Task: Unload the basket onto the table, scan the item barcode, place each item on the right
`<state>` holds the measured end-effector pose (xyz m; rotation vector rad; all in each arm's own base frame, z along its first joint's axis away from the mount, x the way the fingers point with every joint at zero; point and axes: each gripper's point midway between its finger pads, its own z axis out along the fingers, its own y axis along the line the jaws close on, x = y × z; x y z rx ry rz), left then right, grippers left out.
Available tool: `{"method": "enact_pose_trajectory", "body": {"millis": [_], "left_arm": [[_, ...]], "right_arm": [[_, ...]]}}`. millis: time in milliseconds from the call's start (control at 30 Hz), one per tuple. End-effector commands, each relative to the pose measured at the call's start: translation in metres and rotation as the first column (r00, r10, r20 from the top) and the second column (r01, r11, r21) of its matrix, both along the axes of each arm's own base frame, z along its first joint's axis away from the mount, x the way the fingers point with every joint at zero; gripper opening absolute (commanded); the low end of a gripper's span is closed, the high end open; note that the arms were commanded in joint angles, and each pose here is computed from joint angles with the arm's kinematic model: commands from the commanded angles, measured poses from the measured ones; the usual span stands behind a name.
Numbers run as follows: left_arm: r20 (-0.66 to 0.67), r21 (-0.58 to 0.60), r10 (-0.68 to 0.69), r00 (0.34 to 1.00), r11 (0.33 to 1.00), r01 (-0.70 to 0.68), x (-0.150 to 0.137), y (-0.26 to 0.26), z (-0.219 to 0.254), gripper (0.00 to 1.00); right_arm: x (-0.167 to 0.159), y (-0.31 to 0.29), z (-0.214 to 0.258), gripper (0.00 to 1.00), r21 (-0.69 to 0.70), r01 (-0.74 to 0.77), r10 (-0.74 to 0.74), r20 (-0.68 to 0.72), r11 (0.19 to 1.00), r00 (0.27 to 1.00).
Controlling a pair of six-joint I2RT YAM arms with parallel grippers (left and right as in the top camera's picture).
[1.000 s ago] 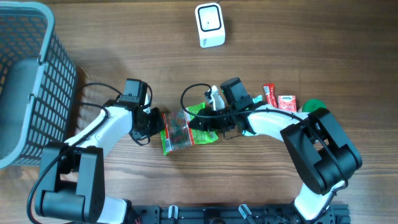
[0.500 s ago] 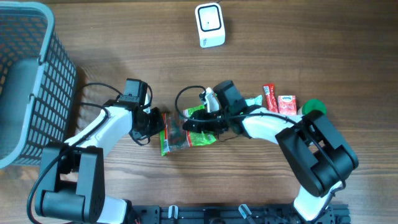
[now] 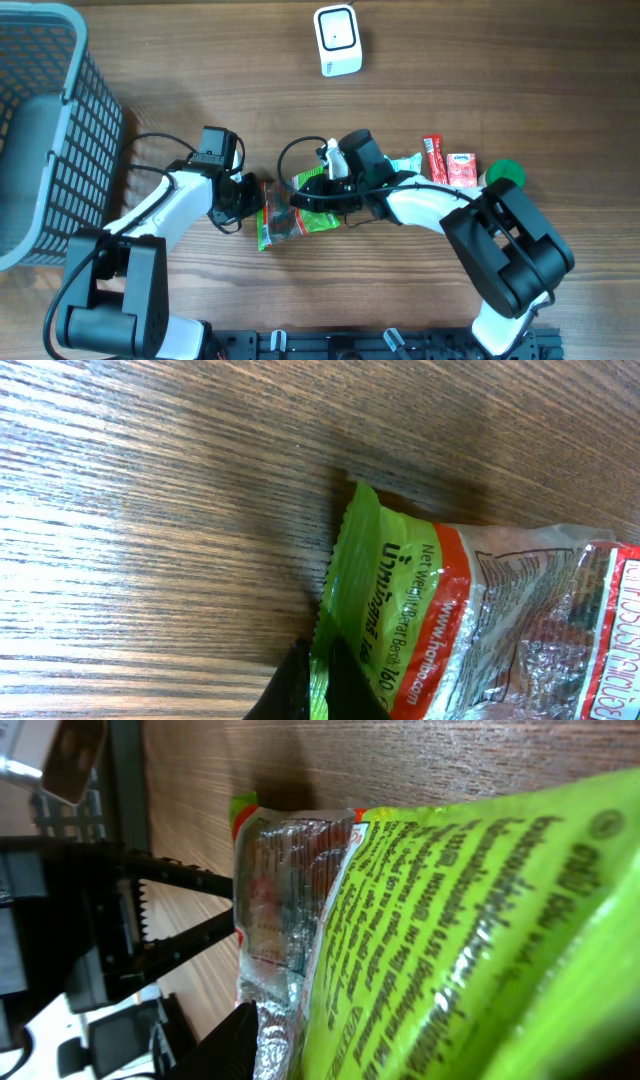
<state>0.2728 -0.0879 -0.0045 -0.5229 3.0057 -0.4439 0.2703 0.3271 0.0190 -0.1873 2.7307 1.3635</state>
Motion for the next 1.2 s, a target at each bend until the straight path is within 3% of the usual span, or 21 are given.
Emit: {"method": "enact_pose_trajectory", "body": {"millis": [0, 100, 300, 367, 567, 700, 800, 900, 1067, 1100, 1133, 1167], "left_arm": [[-0.032, 0.010, -0.020, 0.999, 1.000, 0.021, -0.008, 0.000, -0.011, 0.05], [-0.031, 0.010, -0.020, 0.999, 1.000, 0.021, -0.008, 0.000, -0.011, 0.04], [-0.021, 0.009, -0.028, 0.999, 1.000, 0.028, -0.006, 0.000, -0.010, 0.04], [-0.003, 0.018, -0.036, 0.999, 0.999, 0.036, -0.002, 0.001, -0.007, 0.04], [0.128, 0.037, 0.006, 0.992, 0.999, -0.011, 0.028, 0.014, 0.030, 0.04], [0.285, 0.029, 0.072, 0.956, 0.996, -0.083, 0.051, 0.040, 0.080, 0.04], [0.357, 0.029, 0.124, 0.926, 0.989, -0.144, 0.054, 0.062, 0.104, 0.04], [0.402, 0.054, 0.107, 0.909, 0.989, -0.140, 0.053, 0.077, 0.117, 0.05], [0.401, 0.078, 0.119, 0.908, 0.983, -0.163, 0.047, 0.095, 0.119, 0.11], [0.398, 0.079, 0.123, 0.909, 0.983, -0.167, 0.046, 0.096, 0.119, 0.15], [0.397, 0.079, 0.126, 0.909, 0.982, -0.170, 0.046, 0.097, 0.118, 0.27], [0.397, 0.081, 0.127, 0.909, 0.982, -0.173, 0.046, 0.098, 0.118, 0.31]], "right_arm": [[-0.011, 0.009, -0.013, 0.40, -0.050, -0.009, 0.009, 0.007, 0.999, 1.000], [-0.016, 0.014, -0.013, 0.39, -0.056, -0.027, 0.028, 0.026, 0.998, 0.999], [-0.018, 0.013, -0.014, 0.23, -0.056, -0.037, 0.038, 0.018, 0.998, 0.999], [-0.020, 0.012, -0.012, 0.04, -0.043, -0.048, 0.048, -0.001, 0.998, 0.999], [-0.011, 0.004, 0.029, 0.04, 0.130, -0.177, 0.165, 0.100, 0.976, 0.981], [-0.005, -0.023, 0.094, 0.04, 0.342, -0.325, 0.246, 0.255, 0.882, 0.935], [0.000, -0.046, 0.128, 0.04, 0.432, -0.348, 0.237, 0.292, 0.832, 0.927], [0.007, -0.063, 0.145, 0.04, 0.438, -0.315, 0.191, 0.304, 0.842, 0.933], [0.001, -0.078, 0.184, 0.04, 0.423, -0.308, 0.147, 0.372, 0.852, 0.916], [-0.001, -0.079, 0.191, 0.04, 0.420, -0.309, 0.141, 0.385, 0.853, 0.912], [-0.005, -0.081, 0.199, 0.04, 0.415, -0.308, 0.133, 0.399, 0.856, 0.907], [-0.008, -0.084, 0.207, 0.04, 0.408, -0.302, 0.123, 0.409, 0.861, 0.904]]}}
